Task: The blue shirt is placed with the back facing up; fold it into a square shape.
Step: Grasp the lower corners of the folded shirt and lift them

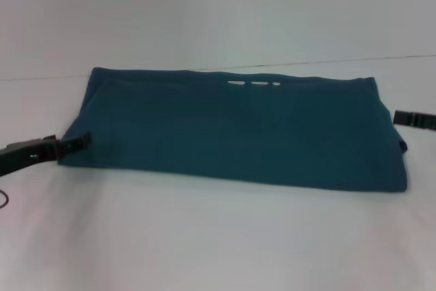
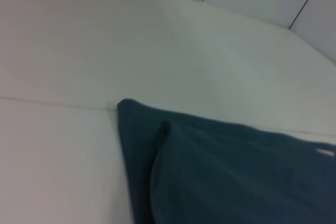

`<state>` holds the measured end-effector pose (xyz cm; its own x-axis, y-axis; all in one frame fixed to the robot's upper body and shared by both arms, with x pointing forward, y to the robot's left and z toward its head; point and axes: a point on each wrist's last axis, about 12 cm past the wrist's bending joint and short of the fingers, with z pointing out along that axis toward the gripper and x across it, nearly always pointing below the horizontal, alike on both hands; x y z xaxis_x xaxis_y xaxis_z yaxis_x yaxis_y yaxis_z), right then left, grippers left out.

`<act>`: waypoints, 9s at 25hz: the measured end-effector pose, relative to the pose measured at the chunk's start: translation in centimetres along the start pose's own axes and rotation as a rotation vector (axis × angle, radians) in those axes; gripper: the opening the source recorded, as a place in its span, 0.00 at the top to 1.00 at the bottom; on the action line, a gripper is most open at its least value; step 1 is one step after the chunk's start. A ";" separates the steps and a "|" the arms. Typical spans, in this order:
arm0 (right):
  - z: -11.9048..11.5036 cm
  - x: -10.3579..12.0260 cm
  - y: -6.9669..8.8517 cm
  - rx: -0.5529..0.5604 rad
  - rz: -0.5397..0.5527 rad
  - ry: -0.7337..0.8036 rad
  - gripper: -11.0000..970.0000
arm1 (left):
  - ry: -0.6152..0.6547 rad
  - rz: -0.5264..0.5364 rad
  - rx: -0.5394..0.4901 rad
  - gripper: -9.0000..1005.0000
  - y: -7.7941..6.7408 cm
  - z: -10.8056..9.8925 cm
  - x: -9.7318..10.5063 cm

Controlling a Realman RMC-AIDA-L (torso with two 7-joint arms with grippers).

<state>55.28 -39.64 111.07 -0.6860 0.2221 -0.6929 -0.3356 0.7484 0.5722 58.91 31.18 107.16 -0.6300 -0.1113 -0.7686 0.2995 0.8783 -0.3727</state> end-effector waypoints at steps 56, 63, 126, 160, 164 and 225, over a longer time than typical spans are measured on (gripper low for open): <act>-0.4 0.7 -0.4 0.021 0.062 0.024 0.24 | 0.089 0.229 -0.075 0.49 -0.8 1.7 0.4; -0.6 1.1 -0.6 0.032 0.063 0.041 0.25 | 0.089 0.228 -0.075 0.77 -0.8 1.7 0.4; 1.8 3.4 -1.3 0.162 0.110 0.174 0.25 | 0.152 0.270 -0.041 0.99 -1.2 0.7 -0.2; 2.5 3.6 -1.4 0.186 0.094 0.178 0.97 | 0.153 0.260 -0.044 0.99 -1.0 0.4 -0.1; 2.1 3.7 -1.6 0.187 0.095 0.165 0.98 | 0.149 0.251 -0.038 0.99 -1.0 -0.4 -0.2; -3.1 6.1 -3.4 0.201 0.099 0.130 0.98 | 0.266 0.133 0.106 0.99 -1.5 -3.7 4.3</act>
<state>50.26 -42.77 106.28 -0.7906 0.2280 -0.5683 -0.1366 0.8390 0.5267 53.04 31.11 106.35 -0.7413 0.1389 -0.6566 0.4560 0.8222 -0.3408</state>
